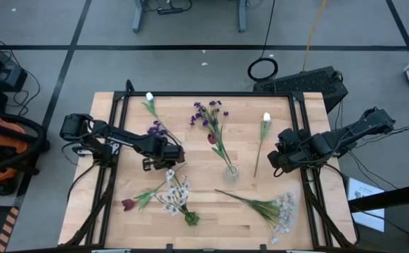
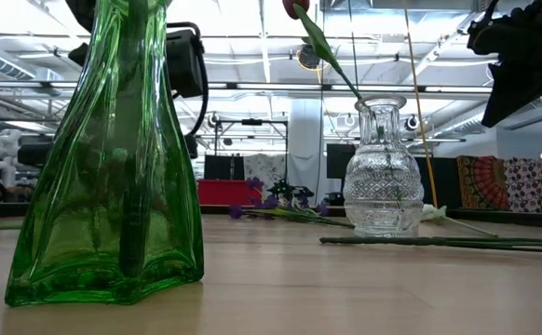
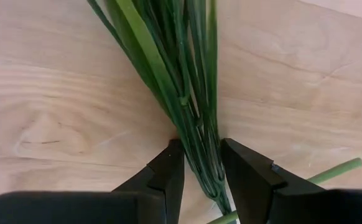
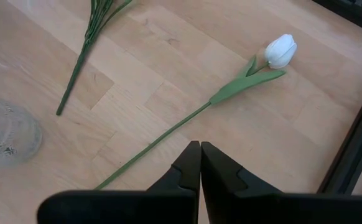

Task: Sort flowers into vase by color
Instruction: Put the left violet flowers into the transparent vase

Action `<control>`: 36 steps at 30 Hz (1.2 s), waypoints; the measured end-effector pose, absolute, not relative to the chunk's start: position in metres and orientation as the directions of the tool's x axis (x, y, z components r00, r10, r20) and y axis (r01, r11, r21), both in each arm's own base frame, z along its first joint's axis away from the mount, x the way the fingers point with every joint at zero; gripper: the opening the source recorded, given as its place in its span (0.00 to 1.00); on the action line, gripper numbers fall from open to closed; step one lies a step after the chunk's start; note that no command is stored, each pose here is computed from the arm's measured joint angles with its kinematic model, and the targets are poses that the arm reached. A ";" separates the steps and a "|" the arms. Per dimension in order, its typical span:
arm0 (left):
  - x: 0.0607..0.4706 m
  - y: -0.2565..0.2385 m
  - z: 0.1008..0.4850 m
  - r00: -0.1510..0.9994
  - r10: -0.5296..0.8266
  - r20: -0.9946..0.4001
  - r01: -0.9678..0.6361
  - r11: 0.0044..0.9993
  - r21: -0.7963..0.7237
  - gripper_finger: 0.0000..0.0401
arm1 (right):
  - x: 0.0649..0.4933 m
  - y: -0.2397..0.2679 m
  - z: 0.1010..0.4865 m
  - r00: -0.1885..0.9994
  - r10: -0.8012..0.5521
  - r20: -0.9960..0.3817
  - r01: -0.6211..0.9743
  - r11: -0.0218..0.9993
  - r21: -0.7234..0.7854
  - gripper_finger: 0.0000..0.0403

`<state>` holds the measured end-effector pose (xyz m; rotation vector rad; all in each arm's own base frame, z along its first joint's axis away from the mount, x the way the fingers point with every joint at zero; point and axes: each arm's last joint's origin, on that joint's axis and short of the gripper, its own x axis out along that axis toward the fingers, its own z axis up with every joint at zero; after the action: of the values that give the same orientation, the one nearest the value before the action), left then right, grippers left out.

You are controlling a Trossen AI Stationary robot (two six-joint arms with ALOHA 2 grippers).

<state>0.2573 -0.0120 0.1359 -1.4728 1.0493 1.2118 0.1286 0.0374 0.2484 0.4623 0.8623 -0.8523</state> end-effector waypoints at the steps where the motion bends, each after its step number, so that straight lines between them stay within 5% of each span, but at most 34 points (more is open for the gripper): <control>1: 0.257 -0.012 0.136 0.146 -0.050 -0.988 -0.970 -0.205 -0.133 0.29 | 0.129 0.038 0.248 0.363 -0.459 -0.811 0.805 0.592 0.026 0.01; 5: 0.256 -0.010 0.135 0.136 -0.040 -0.990 -0.978 -0.164 -0.128 0.26 | 0.129 0.038 0.249 0.367 -0.458 -0.810 0.806 0.592 0.030 0.01; 12: 0.254 -0.005 0.137 0.124 -0.047 -0.991 -0.978 -0.176 -0.114 0.03 | 0.131 0.038 0.249 0.381 -0.452 -0.807 0.806 0.590 0.051 0.01; 21: 0.229 0.000 0.167 0.101 0.055 -0.993 -0.986 -0.129 -0.107 0.03 | 0.134 0.040 0.250 0.410 -0.439 -0.799 0.804 0.588 0.089 0.01; 30: 0.198 0.007 0.242 0.427 0.289 -0.857 -0.903 0.085 -0.421 0.03 | 0.140 0.042 0.252 0.468 -0.414 -0.781 0.794 0.584 0.166 0.01; 36: 0.173 0.011 0.279 0.572 0.404 -0.713 -0.819 0.323 -0.474 0.03 | 0.146 0.045 0.254 0.518 -0.392 -0.760 0.781 0.578 0.234 0.01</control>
<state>0.1731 0.0109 0.2792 -0.9267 0.5239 0.8526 0.1459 0.0448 0.2541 0.6144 0.7164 -0.7595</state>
